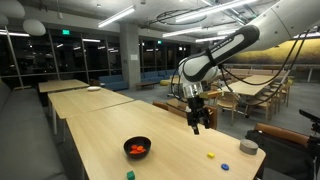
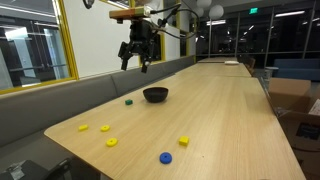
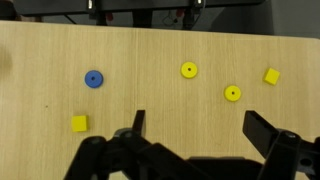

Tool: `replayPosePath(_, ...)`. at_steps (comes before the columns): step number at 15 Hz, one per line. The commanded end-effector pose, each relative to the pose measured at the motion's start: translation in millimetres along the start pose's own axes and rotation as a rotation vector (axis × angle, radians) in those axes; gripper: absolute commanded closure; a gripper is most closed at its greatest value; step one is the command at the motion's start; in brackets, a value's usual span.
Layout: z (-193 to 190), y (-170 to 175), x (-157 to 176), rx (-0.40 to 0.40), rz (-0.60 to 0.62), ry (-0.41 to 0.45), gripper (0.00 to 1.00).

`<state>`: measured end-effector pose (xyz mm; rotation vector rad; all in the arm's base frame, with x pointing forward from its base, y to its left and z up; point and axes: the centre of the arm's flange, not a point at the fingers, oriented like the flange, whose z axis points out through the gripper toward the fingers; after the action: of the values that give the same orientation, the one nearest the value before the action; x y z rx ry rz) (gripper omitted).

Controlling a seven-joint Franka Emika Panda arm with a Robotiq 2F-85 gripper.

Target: Pick up the orange objects from the table and put them in the bowl

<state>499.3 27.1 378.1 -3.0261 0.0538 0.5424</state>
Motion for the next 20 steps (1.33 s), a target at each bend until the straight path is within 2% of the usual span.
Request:
replayPosePath(1, 6, -2, -42, -0.049, 0.010, 0.153, 0.00)
replayPosePath(4, 13, 0, -55, -0.042, 0.023, 0.245, 0.00)
replayPosePath(7, 12, 11, -63, -0.005, -0.002, 0.288, 0.00)
replayPosePath(13, -1, 26, -74, 0.039, -0.081, 0.309, 0.00)
replayPosePath(20, -5, 30, -77, 0.059, -0.101, 0.314, 0.00)
